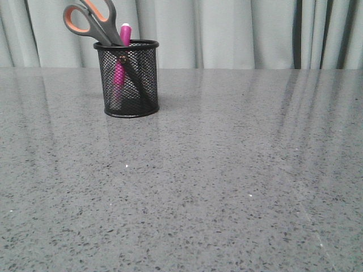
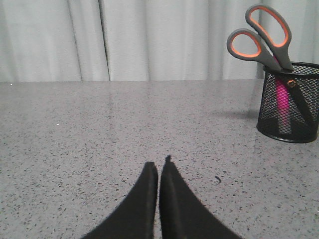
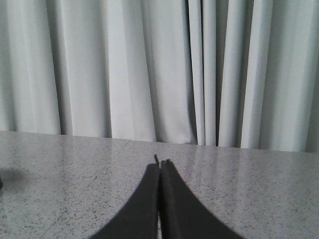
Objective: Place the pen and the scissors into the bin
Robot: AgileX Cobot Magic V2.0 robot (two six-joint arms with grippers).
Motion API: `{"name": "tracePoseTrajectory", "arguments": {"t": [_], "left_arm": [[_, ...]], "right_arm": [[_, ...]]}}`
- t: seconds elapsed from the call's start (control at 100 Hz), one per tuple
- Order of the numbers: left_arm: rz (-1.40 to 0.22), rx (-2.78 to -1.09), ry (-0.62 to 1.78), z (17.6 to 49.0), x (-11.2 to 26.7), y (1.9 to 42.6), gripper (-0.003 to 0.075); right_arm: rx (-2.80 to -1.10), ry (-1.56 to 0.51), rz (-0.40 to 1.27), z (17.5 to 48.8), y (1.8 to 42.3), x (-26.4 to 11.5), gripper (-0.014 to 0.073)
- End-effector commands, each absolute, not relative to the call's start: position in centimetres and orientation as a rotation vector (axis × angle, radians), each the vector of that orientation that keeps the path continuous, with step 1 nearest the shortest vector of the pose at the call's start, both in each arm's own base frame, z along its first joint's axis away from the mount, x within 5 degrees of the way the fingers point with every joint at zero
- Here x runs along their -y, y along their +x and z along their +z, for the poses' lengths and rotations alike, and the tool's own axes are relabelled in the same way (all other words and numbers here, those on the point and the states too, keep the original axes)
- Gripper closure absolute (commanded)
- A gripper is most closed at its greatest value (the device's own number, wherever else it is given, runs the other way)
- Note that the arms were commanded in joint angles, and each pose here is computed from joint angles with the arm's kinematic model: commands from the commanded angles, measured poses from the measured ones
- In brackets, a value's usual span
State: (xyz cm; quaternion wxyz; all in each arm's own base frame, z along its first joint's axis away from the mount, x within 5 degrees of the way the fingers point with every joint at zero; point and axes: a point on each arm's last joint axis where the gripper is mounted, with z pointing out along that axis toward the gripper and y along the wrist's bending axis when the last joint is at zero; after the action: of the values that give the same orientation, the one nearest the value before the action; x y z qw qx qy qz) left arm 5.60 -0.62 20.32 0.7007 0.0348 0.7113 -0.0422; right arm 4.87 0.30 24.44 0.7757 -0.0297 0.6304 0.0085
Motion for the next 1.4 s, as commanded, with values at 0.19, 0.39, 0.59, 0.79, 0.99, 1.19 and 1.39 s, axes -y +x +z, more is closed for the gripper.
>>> {"name": "tracePoseTrajectory", "arguments": {"t": [0.19, 0.39, 0.59, 0.79, 0.99, 1.19, 1.39], "left_arm": [[-0.110, -1.499, 0.054, 20.5, 0.6, 5.5, 0.0741], [-0.110, -1.499, 0.054, 20.5, 0.6, 5.5, 0.0742], [-0.110, -1.499, 0.054, 20.5, 0.6, 5.5, 0.0742], [-0.110, -1.499, 0.054, 20.5, 0.6, 5.5, 0.0741], [-0.110, -1.499, 0.054, 20.5, 0.6, 5.5, 0.0742], [-0.110, -1.499, 0.054, 20.5, 0.6, 5.5, 0.0742], [-0.110, -1.499, 0.054, 20.5, 0.6, 5.5, 0.0742]], "right_arm": [[-1.278, -0.068, 0.023, 25.9, 4.6, -0.4, 0.0667], [-1.278, -0.068, 0.023, 25.9, 4.6, -0.4, 0.0667], [-1.278, -0.068, 0.023, 25.9, 4.6, -0.4, 0.0667], [-1.313, -0.047, 0.038, 25.3, 4.8, -0.3, 0.0666], [-1.379, -0.045, 0.016, 21.5, 5.6, -0.2, 0.0667], [-1.454, -0.100, -0.030, 20.8, 5.5, -0.3, 0.0667], [-1.563, -0.102, -0.023, 19.8, 5.5, -0.3, 0.0667]]}}
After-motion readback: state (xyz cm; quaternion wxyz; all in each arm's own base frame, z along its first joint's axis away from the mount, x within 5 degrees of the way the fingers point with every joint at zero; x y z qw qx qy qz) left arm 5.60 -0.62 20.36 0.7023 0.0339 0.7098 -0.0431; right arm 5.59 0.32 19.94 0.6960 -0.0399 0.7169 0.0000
